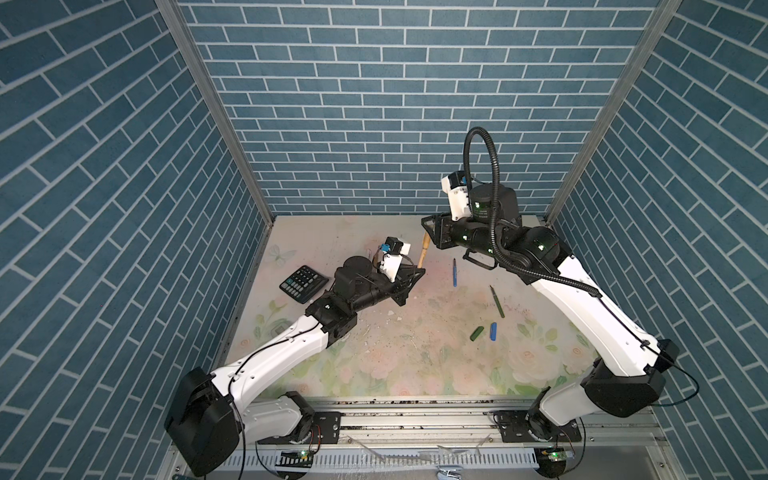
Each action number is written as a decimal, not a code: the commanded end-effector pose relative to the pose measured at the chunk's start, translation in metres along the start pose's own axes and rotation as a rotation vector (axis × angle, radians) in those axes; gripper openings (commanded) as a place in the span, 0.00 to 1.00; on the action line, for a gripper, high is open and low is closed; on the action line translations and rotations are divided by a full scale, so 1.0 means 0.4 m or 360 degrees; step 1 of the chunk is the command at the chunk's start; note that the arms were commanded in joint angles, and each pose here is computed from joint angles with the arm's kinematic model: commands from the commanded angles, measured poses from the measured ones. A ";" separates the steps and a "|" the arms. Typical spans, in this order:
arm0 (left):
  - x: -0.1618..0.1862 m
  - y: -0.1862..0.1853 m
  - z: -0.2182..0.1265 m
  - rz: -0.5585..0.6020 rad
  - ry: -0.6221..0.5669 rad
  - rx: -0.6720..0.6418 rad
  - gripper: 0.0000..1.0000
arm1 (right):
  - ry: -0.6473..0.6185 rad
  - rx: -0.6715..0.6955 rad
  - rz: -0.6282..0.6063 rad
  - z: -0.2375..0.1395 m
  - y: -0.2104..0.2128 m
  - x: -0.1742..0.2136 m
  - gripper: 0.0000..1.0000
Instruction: Insert the pens into the pen caps
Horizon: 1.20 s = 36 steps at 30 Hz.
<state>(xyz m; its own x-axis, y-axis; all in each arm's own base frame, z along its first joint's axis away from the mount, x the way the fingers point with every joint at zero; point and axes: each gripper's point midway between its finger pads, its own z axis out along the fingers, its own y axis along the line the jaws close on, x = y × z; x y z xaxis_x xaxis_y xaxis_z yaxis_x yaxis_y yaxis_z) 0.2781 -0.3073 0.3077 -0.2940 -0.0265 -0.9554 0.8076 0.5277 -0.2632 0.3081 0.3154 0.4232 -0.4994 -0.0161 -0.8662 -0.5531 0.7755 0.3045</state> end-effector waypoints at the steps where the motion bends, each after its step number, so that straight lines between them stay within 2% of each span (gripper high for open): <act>1: -0.027 -0.016 -0.011 0.0040 -0.0056 0.0034 0.00 | 0.0008 -0.0007 0.0005 -0.004 0.000 -0.001 0.33; 14: -0.042 -0.011 -0.018 0.0039 -0.0103 0.0004 0.00 | 0.0052 -0.0092 0.0022 0.006 0.020 0.021 0.11; 17: -0.080 -0.007 -0.032 0.0034 -0.0199 -0.0037 0.00 | 0.0072 -0.0132 0.0036 0.009 0.028 0.034 0.09; 24: -0.241 -0.032 -0.081 0.0056 -0.0459 -0.0068 0.00 | 0.0117 -0.0184 0.0075 0.021 0.028 0.086 0.07; 31: -0.346 -0.037 -0.104 0.0059 -0.0594 -0.0124 0.00 | 0.0174 -0.0217 0.0091 0.025 0.018 0.156 0.05; 36: -0.385 -0.032 -0.100 0.0050 -0.0633 -0.0136 0.00 | 0.0219 -0.0225 0.0100 0.025 0.010 0.202 0.05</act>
<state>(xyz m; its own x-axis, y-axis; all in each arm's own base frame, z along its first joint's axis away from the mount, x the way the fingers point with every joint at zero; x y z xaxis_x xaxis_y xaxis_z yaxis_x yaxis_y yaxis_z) 0.2805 -0.3025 0.3435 -0.3015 -0.0502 -0.9521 0.7727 0.5721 -0.2749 0.3007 0.3164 0.4440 -0.4048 0.1645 -0.8995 -0.6289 0.6640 0.4045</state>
